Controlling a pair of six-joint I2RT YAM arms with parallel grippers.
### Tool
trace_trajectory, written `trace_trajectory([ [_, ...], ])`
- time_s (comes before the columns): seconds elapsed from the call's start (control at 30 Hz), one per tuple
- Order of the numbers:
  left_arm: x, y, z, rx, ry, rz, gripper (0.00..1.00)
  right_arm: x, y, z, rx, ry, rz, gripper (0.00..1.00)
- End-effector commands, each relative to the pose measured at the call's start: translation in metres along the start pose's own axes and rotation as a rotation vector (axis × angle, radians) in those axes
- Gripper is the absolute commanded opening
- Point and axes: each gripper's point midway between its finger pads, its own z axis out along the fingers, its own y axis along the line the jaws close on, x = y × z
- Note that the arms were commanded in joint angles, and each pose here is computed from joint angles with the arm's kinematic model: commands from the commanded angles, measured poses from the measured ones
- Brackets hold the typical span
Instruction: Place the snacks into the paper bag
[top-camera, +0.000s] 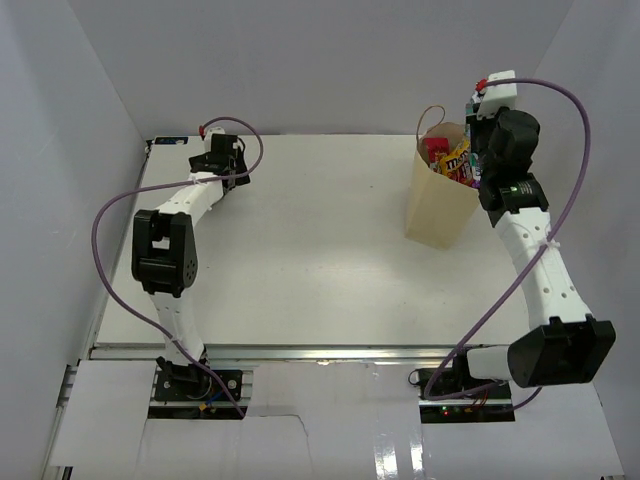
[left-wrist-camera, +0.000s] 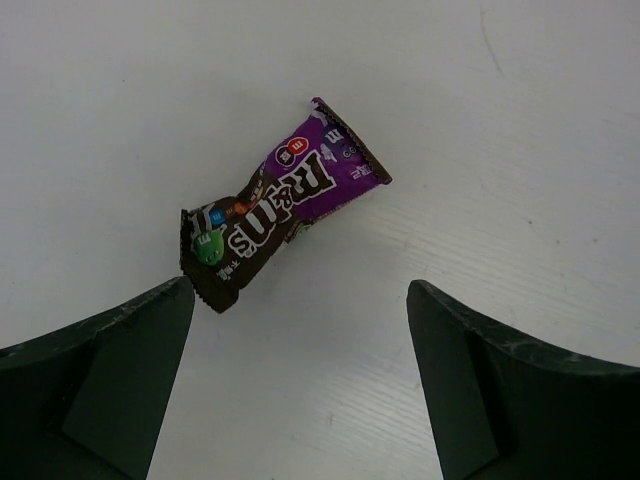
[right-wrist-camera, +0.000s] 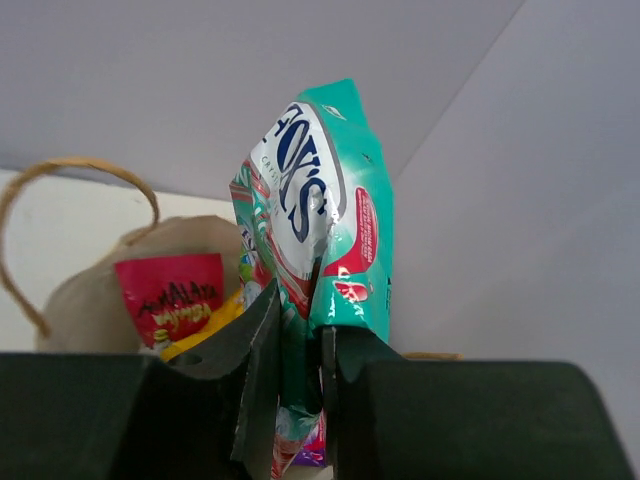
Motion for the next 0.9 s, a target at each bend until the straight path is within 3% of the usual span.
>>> trace_trajectory([
  [0.0,-0.024,0.007,0.009,-0.042,-0.050,0.106,0.98,0.004,-0.022,0.019,0.127,0.012,-0.106,0.08],
  [0.2,-0.018,-0.009,0.034,0.042,-0.020,0.267,0.98,0.066,0.032,0.027,-0.178,0.220,-0.178,0.12],
  [0.33,0.006,0.003,0.055,0.001,0.033,0.279,0.98,0.059,0.059,0.010,-0.370,0.184,-0.199,0.42],
  [0.5,0.033,0.029,0.074,-0.057,0.097,0.299,0.96,0.039,0.070,-0.012,-0.505,0.118,-0.203,0.67],
  [0.57,0.039,0.036,0.079,-0.044,0.117,0.288,0.94,0.027,0.067,-0.022,-0.530,0.080,-0.202,0.92],
  [0.7,0.053,0.027,0.081,0.055,0.164,0.273,0.77,0.014,0.059,-0.037,-0.529,0.040,-0.191,0.99],
  [0.87,0.069,0.014,0.073,0.158,0.217,0.260,0.43,0.017,0.057,-0.039,-0.524,0.056,-0.162,0.97],
])
